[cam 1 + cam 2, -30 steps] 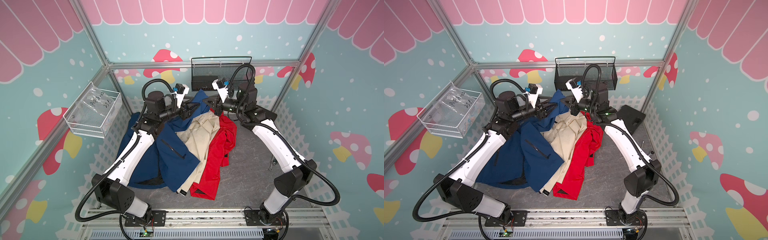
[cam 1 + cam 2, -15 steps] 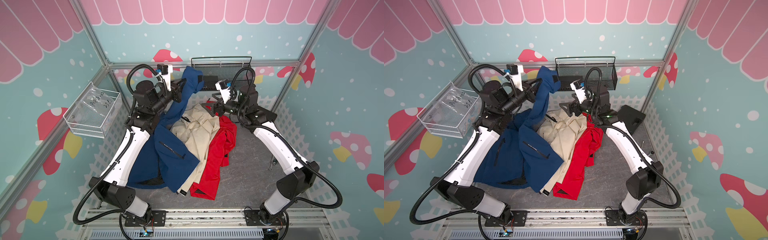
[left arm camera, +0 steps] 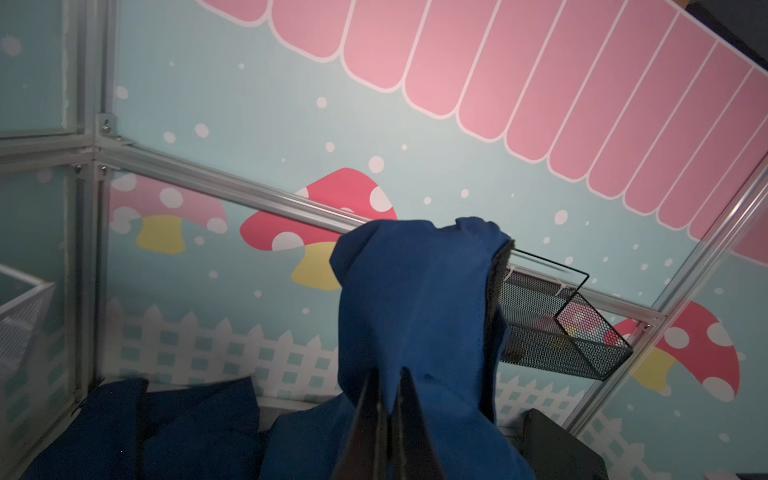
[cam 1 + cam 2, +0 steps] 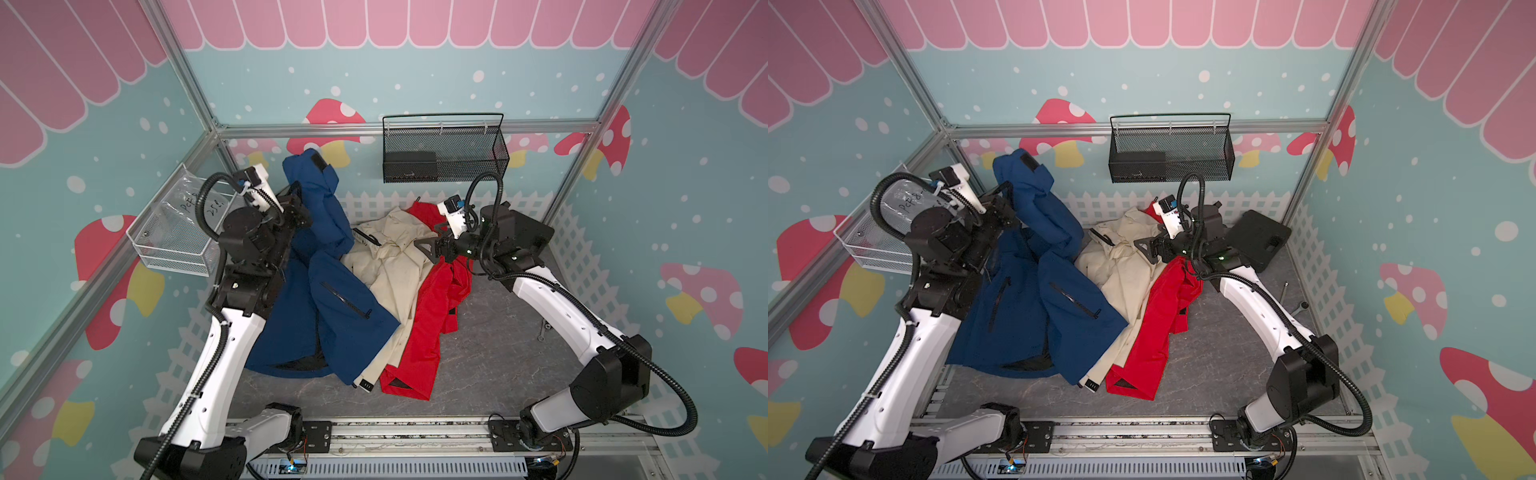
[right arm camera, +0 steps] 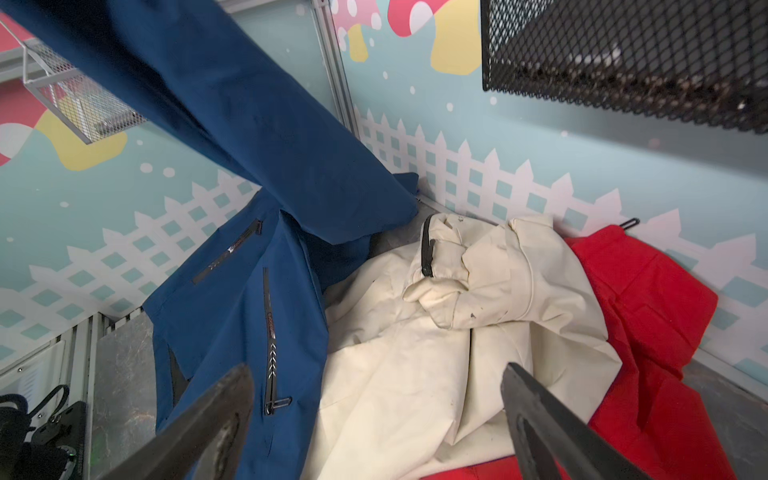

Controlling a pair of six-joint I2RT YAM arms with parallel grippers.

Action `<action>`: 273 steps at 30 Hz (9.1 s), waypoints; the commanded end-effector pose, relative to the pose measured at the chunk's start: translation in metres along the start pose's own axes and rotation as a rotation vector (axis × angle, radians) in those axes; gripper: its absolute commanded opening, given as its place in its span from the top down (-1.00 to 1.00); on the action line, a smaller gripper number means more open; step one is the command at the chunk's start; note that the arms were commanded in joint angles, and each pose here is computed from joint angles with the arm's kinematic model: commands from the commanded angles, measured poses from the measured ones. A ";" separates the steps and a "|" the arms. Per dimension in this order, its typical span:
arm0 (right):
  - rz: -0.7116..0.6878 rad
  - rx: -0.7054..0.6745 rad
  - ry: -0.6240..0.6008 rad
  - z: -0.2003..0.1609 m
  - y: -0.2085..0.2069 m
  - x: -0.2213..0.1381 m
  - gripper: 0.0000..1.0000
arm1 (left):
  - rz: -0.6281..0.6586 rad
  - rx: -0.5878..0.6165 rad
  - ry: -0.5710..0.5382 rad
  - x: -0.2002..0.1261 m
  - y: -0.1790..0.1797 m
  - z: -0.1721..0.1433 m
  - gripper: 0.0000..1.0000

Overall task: Unzip the jacket
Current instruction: Adjust the jacket at the center of the board, then pick up the jacket from the jacket, then place the jacket on the jacket, then flatten out the jacket.

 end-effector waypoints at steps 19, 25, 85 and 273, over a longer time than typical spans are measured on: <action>-0.052 0.198 0.122 -0.060 -0.029 0.015 -0.88 | 0.798 -0.206 0.440 -0.078 0.171 -0.138 0.84; -0.133 0.326 0.164 -0.088 -0.043 0.005 -0.84 | 0.748 -0.164 0.443 -0.073 0.171 -0.130 -0.47; -0.079 0.111 -0.043 -0.078 -0.046 -0.023 -0.87 | -0.644 -0.284 0.527 0.172 -0.157 -0.091 1.00; -0.798 -0.317 -0.719 0.166 -0.070 -0.231 1.00 | 0.245 0.060 -0.237 -0.017 0.049 0.164 1.00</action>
Point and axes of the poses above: each gripper's point midway between its finger pads, its own x axis out along the fingers, its own y axis along the line the jaws close on, z = x × y, the point moved 8 cm from there along -x, back along the fingers, and after that the axes turned 2 degrees about -x, right-handed, at the moved point
